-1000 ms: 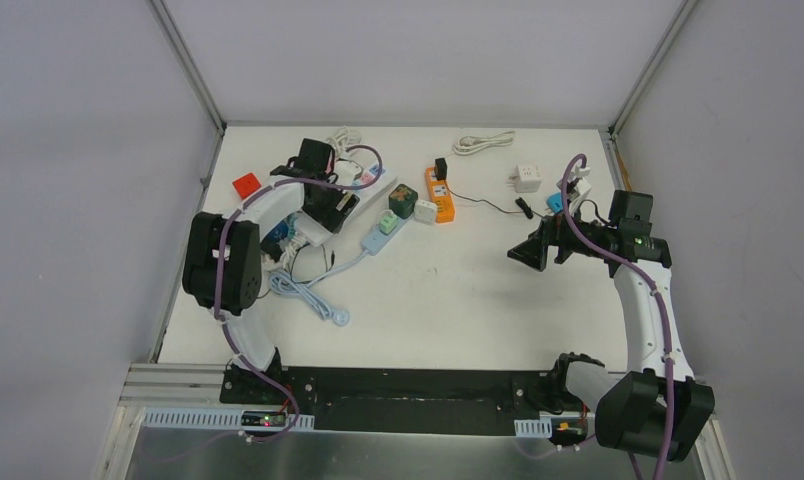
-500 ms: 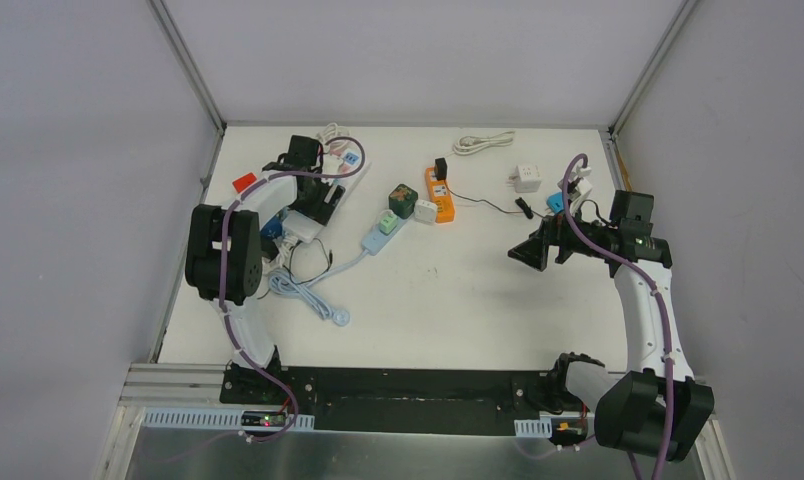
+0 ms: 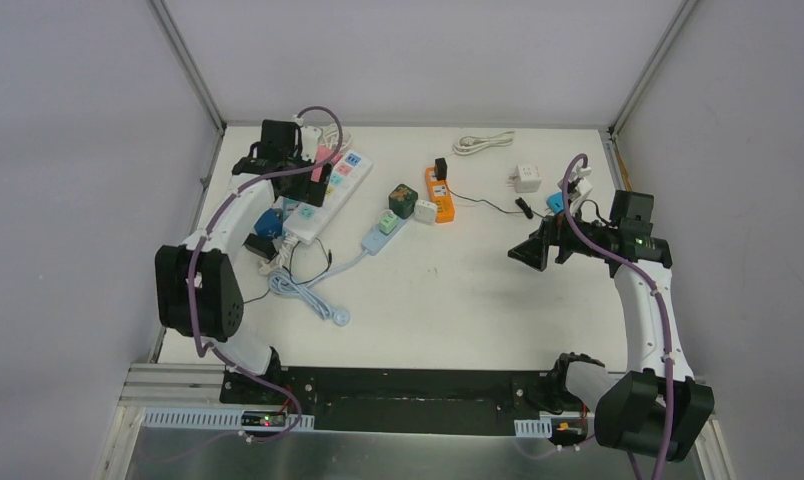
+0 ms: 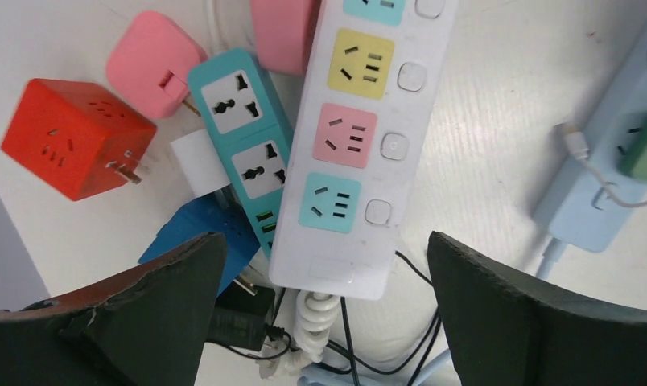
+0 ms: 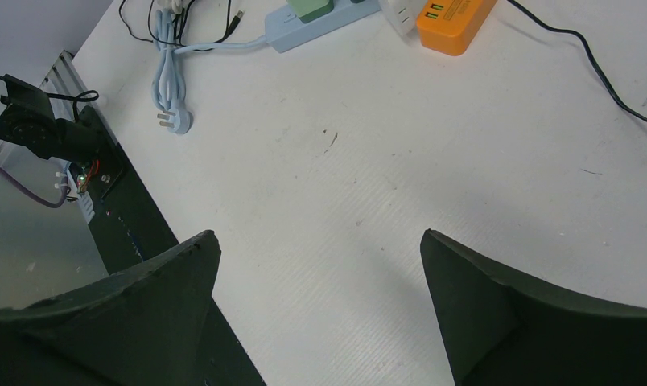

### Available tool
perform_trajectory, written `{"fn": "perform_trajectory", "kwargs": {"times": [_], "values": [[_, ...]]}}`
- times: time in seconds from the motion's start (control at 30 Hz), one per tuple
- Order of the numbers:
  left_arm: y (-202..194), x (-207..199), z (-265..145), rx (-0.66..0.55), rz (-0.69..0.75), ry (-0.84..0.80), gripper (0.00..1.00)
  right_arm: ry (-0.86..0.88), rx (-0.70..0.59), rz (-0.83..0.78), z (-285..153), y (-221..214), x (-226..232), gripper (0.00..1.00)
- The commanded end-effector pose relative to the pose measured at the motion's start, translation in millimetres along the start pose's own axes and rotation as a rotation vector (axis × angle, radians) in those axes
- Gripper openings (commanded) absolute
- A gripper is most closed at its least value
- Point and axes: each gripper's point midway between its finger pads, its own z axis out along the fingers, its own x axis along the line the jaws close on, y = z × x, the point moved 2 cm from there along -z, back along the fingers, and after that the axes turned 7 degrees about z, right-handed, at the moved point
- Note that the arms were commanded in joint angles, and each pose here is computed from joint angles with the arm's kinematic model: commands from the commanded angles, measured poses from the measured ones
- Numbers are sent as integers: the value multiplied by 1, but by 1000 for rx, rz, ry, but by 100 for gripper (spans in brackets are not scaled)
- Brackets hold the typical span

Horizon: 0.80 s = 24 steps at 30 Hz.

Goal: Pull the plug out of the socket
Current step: Place the socket at the center of the board.

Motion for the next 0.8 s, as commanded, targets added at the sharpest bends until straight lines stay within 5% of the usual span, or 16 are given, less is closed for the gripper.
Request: {"fn": "perform_trajectory", "kwargs": {"times": [0.0,0.4,0.77], "values": [[29,-4,-38,-144,-45,-25,99,19,-33,-49,-4,7,5,100],[44,-32,-101,-308,-182,-143,99,6,-35,-50,-5,8,3,100],[78,-68,-188,-461,-595,-364,99,-14,-35,-48,-6,9,-2,100]]}}
